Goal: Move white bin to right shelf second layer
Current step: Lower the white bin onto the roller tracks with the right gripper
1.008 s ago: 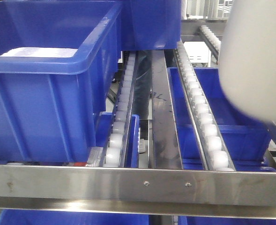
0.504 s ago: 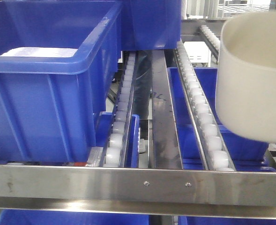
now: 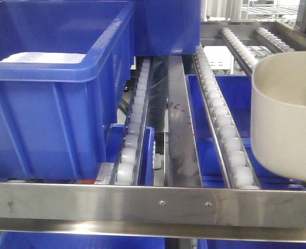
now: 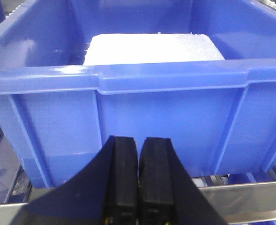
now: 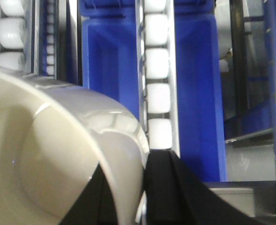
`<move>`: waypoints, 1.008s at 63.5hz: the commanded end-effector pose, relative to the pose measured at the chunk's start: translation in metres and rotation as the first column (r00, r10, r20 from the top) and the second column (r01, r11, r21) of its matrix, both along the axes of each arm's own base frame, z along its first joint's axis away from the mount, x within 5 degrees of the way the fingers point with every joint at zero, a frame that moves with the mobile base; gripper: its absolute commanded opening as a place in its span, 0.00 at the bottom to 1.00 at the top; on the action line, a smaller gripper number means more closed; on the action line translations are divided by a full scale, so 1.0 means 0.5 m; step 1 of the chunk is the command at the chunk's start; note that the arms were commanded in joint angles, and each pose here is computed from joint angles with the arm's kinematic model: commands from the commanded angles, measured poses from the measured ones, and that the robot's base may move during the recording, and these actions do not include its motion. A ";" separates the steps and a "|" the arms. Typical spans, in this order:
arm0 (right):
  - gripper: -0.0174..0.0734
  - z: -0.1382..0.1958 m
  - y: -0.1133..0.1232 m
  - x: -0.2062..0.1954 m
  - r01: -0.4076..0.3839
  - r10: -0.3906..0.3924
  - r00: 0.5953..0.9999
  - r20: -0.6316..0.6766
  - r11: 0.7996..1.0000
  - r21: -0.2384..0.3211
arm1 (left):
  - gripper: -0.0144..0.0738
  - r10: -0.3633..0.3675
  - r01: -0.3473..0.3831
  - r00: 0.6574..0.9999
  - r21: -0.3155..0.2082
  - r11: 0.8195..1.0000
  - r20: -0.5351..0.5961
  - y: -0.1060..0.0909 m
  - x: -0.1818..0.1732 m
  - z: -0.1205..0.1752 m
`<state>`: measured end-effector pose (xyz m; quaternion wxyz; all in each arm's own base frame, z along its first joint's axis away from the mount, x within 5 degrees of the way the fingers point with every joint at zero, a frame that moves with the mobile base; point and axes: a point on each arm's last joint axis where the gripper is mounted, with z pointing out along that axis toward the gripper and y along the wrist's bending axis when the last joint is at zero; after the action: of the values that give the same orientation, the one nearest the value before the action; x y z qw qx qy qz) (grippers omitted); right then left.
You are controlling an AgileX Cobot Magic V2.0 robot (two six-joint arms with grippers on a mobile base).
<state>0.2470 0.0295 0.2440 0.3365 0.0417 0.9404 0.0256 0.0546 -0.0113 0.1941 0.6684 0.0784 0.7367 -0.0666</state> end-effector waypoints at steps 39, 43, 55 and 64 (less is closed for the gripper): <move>0.25 0.014 0.004 0.032 -0.004 0.003 0.997 0.079 1.000 0.021 | 0.26 -0.003 0.004 0.998 -0.019 1.000 0.071 -0.001 0.001 -0.001; 0.25 0.011 0.003 0.031 -0.004 0.003 0.997 0.075 1.000 0.020 | 0.26 -0.003 0.004 0.998 -0.019 1.000 0.071 -0.001 0.001 -0.001; 0.25 -0.008 0.003 0.028 -0.004 0.003 0.999 0.043 1.000 0.016 | 0.26 -0.003 0.004 0.998 -0.019 1.000 0.071 -0.001 0.001 -0.001; 0.25 -0.012 0.004 0.031 -0.005 0.004 0.999 0.041 1.000 0.016 | 0.26 -0.003 0.004 0.998 -0.019 1.000 0.071 -0.001 0.001 -0.001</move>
<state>0.2562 0.0313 0.2224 0.3069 0.0427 0.9505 0.0239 0.0546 -0.0113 0.1941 0.6684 0.0784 0.7367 -0.0666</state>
